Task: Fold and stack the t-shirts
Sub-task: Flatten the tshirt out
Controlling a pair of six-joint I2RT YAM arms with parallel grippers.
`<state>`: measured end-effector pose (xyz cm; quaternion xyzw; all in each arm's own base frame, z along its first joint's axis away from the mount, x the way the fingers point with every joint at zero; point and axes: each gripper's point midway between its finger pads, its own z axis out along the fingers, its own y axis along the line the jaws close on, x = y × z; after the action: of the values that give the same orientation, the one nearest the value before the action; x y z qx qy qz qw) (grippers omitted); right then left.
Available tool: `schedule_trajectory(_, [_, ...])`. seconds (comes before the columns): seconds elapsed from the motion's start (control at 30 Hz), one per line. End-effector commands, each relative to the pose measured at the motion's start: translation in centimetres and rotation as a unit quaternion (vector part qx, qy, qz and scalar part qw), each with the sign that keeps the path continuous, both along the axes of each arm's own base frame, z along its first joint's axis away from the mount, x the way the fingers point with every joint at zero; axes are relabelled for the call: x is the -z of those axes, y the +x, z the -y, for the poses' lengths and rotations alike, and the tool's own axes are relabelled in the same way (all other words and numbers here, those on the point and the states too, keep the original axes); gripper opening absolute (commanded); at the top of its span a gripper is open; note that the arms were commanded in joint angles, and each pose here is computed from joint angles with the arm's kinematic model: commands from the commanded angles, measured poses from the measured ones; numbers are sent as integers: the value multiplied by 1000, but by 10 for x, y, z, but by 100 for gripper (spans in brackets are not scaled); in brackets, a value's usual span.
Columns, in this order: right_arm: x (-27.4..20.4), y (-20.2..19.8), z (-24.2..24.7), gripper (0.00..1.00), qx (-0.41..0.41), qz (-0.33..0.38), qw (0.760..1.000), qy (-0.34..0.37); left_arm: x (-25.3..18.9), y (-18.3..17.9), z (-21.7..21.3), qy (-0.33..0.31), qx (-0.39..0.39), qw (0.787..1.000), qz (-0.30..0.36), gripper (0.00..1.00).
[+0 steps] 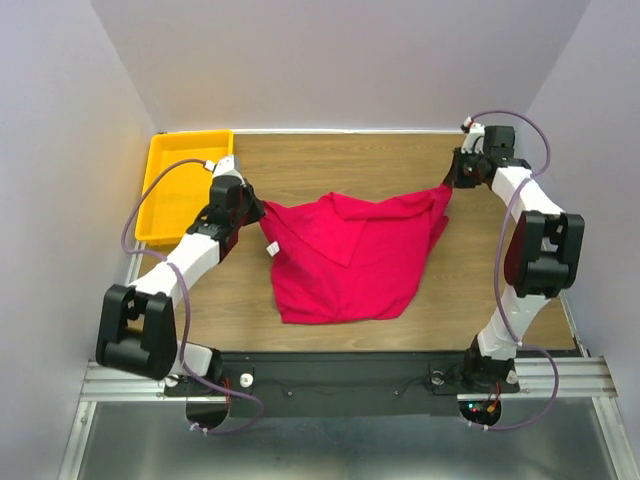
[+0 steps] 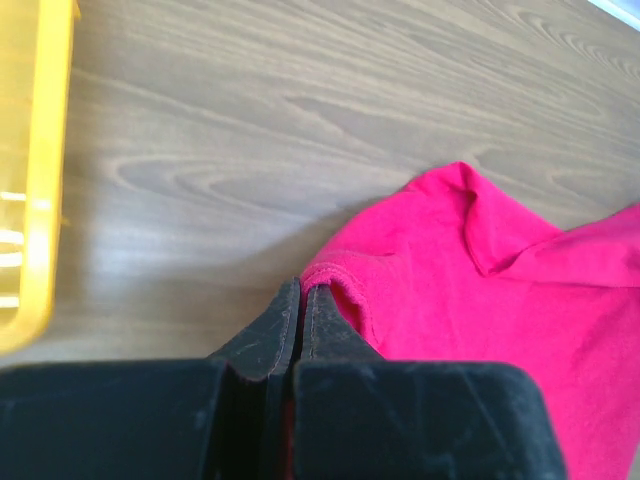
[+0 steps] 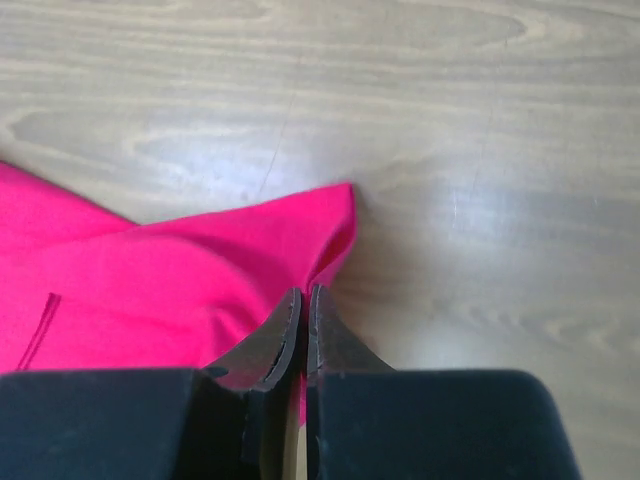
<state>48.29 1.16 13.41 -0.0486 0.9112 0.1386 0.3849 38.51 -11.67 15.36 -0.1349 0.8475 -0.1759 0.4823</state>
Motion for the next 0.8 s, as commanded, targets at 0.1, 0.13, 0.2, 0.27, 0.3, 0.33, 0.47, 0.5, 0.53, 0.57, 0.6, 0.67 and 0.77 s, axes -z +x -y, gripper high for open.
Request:
schedule_trajectory(0.1, [-1,4,-2,8,-65,45,996,-47,-22,28,10,-6,33,999,39,0])
schedule_trajectory(0.13, [-2,-4,-2,7,-81,51,994,-60,-18,25,11,-7,41,999,34,0])
schedule_trajectory(0.2, [15,-34,-2,4,-128,46,986,-92,-17,20,14,-8,52,998,33,0])
schedule_trajectory(0.27, [-4,-58,-8,3,-187,91,971,-118,-11,13,14,-8,58,998,26,0])
schedule_trajectory(0.3, [-9,-71,-12,3,-207,107,965,-123,-12,10,14,-10,61,998,27,0])
schedule_trajectory(0.33, [7,-95,-20,3,-233,99,961,-114,-10,7,16,-13,68,997,25,0])
schedule_trajectory(0.47, [-18,-152,-60,2,-361,158,916,-71,1,-6,19,-19,80,997,11,0])
schedule_trajectory(0.5, [-10,-169,-64,4,-374,132,916,-52,1,-8,18,-20,82,996,11,0])
schedule_trajectory(0.53, [1,-180,-67,9,-393,125,910,-51,3,-11,19,-21,83,996,9,0])
schedule_trajectory(0.57, [7,-189,-66,12,-396,112,910,-51,4,-12,19,-22,85,996,8,0])
schedule_trajectory(0.6, [13,-194,-65,19,-398,102,910,-56,5,-12,19,-22,85,996,7,0])
schedule_trajectory(0.67, [26,-202,-58,44,-402,81,909,-74,5,-14,21,-25,90,996,6,0])
schedule_trajectory(0.77, [32,-223,-59,56,-422,51,903,-64,4,-14,23,-27,96,995,7,0])
